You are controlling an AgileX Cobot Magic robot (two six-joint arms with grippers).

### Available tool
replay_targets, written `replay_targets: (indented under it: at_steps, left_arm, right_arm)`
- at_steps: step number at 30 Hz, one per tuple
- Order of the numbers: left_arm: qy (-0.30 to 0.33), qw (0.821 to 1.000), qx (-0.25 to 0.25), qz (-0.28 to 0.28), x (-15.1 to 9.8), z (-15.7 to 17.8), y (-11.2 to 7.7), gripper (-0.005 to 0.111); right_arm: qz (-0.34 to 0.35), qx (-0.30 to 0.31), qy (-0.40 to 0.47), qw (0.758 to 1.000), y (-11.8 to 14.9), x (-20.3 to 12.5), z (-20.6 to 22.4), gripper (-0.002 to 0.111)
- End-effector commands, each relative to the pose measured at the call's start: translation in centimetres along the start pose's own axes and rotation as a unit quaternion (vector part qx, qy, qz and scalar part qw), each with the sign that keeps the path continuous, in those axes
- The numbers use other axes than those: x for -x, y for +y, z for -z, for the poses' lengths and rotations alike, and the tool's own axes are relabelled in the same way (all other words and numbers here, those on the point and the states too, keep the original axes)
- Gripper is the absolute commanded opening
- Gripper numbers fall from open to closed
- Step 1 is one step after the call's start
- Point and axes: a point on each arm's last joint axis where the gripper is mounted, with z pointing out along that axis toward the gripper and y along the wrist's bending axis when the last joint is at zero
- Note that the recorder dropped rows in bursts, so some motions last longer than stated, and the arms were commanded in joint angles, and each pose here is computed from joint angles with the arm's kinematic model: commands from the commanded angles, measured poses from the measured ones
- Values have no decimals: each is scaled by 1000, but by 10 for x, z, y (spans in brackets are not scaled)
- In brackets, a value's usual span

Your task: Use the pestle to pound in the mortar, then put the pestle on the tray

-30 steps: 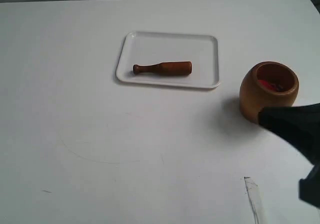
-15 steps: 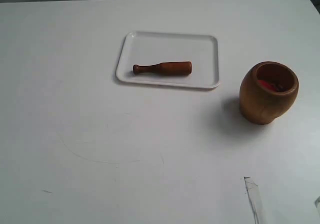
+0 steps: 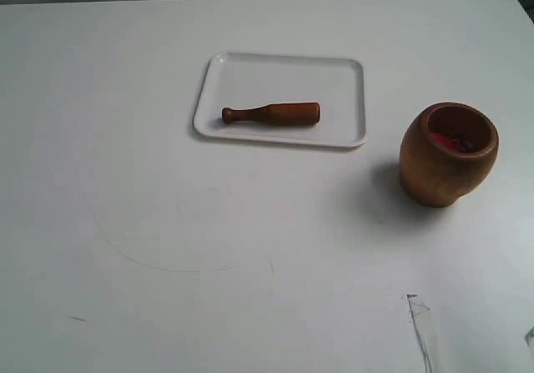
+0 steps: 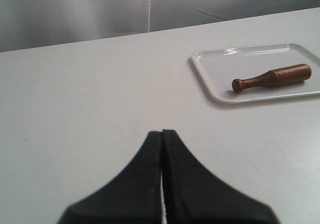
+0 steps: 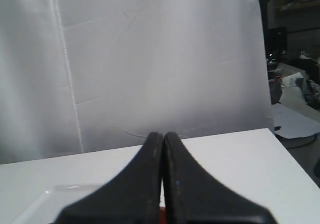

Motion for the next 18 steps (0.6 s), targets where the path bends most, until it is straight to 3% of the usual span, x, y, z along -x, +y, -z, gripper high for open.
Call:
replay_targets:
  at_steps: [1, 8, 18]
  left_arm:
    - [-4, 1000, -4, 6, 0, 0, -1, 0]
    - [-4, 1000, -4, 6, 0, 0, -1, 0]
    - [-4, 1000, -4, 6, 0, 0, -1, 0]
  right_arm:
    - [4, -36, -15, 999, -9, -22, -2, 0]
    - [42, -42, -5, 998, -10, -24, -2, 0]
    - [31, -42, -6, 999, -10, -24, -2, 0]
